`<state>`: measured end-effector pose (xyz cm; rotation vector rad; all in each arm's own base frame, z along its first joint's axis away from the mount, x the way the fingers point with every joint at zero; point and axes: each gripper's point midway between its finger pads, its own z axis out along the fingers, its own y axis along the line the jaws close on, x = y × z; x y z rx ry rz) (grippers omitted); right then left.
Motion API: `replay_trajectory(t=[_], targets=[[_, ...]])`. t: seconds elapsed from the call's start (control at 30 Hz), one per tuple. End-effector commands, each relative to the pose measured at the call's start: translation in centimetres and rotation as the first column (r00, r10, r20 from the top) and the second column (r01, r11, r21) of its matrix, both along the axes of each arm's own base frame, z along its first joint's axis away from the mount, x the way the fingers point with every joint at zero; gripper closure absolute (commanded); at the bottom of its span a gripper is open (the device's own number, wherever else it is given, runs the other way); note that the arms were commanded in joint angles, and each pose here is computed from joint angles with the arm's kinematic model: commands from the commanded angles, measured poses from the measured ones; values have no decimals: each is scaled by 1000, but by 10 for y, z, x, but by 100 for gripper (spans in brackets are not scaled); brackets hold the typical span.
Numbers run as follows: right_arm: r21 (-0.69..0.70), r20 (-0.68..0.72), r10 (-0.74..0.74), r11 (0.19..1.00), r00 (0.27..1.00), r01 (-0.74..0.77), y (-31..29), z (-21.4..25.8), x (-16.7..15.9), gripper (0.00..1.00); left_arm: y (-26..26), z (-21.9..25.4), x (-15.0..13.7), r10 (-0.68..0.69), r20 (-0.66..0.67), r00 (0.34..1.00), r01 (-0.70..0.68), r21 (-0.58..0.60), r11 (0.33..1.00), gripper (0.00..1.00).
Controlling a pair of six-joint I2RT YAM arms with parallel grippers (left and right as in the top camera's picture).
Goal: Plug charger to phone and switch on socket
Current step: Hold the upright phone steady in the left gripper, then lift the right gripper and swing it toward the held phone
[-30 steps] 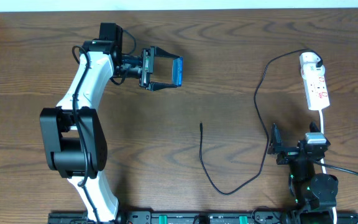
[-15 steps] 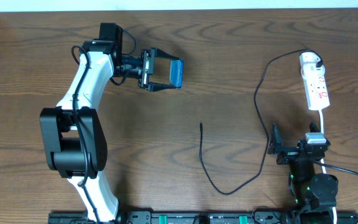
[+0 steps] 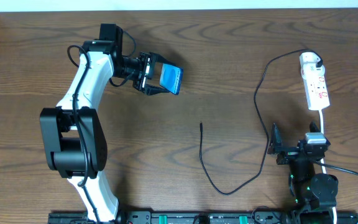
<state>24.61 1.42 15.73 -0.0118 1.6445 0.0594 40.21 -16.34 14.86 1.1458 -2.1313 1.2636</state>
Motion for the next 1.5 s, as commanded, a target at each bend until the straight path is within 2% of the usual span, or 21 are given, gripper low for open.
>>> replay_trajectory(t=[0.0,0.43,0.6,0.83,1.0,1.23,1.4,1.47], targets=[[9,1,0,1000,1000,0,1,0,0,1,1,20,4,-8,78,997,8,3,1000,93],[10,4,0,1000,1000,0,1,1,0,1,-8,20,0,-30,78,997,30,2,1000,93],[16,64,5,1000,998,-6,2,16,0,1,-8,20,0,-32,78,996,32,2,999,93],[12,178,170,984,969,-175,30,44,-5,1,-9,21,1,-33,83,996,33,-2,999,93],[36,190,170,983,967,-180,30,61,-9,1,-9,22,3,-33,98,995,33,-2,999,93],[42,96,192,979,977,-197,34,84,-3,1,-9,22,5,-32,108,994,33,-2,999,93],[69,-21,336,940,942,-334,61,99,13,1,-9,23,5,-32,110,993,32,-1,999,93],[102,-91,411,910,907,-402,75,103,22,1,-9,22,5,-32,110,993,32,2,1000,93]])
